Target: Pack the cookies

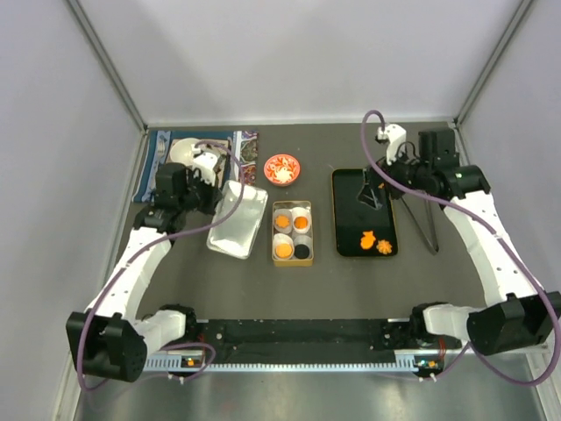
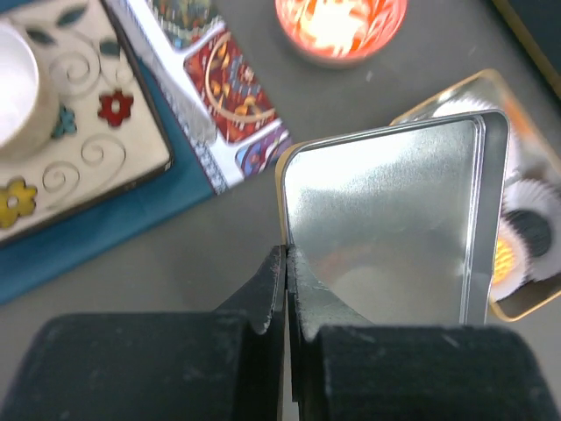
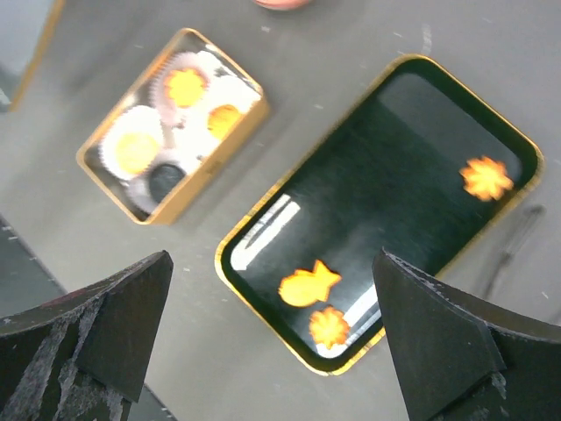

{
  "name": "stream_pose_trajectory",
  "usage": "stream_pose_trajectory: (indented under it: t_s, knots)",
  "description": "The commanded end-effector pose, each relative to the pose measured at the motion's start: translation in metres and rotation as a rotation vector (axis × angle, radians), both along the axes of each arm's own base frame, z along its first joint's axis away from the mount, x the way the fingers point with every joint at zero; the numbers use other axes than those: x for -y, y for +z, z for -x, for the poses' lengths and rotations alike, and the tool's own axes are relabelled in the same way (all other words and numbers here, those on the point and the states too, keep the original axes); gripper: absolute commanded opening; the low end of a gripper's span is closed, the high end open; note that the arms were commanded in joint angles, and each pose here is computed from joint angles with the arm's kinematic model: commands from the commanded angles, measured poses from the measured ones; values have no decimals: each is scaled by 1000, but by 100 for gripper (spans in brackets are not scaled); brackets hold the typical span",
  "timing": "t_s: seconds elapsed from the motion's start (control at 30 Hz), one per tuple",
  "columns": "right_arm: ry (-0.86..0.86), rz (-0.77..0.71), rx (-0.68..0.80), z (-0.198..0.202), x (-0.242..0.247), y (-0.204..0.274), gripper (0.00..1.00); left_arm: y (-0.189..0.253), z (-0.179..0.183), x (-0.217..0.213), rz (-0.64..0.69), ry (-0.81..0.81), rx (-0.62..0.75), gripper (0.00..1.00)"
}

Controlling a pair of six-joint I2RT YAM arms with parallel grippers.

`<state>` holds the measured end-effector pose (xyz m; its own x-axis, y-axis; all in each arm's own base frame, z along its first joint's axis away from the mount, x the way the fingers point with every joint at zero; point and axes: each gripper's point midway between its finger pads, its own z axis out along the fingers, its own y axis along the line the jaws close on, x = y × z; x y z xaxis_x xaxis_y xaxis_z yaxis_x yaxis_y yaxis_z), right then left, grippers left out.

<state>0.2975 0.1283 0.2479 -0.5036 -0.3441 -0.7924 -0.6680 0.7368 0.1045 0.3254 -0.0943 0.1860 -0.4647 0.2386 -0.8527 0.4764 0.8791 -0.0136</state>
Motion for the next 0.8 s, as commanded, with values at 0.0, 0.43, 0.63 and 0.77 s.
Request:
stream_pose_trajectory:
  t_s: [0.0, 0.43, 0.63, 0.77]
  knots:
    - [160, -156, 19, 8, -49, 43, 99, 84, -12, 25, 163, -52, 182, 0]
    - [394, -356, 112, 14, -169, 97, 99, 179, -19, 63, 491, -50, 267, 0]
    - [425, -405, 130, 11, -200, 104, 99, 182, -14, 76, 547, -50, 236, 0]
    - [458, -409, 119, 11, -218, 98, 99, 187, -11, 78, 570, -54, 236, 0]
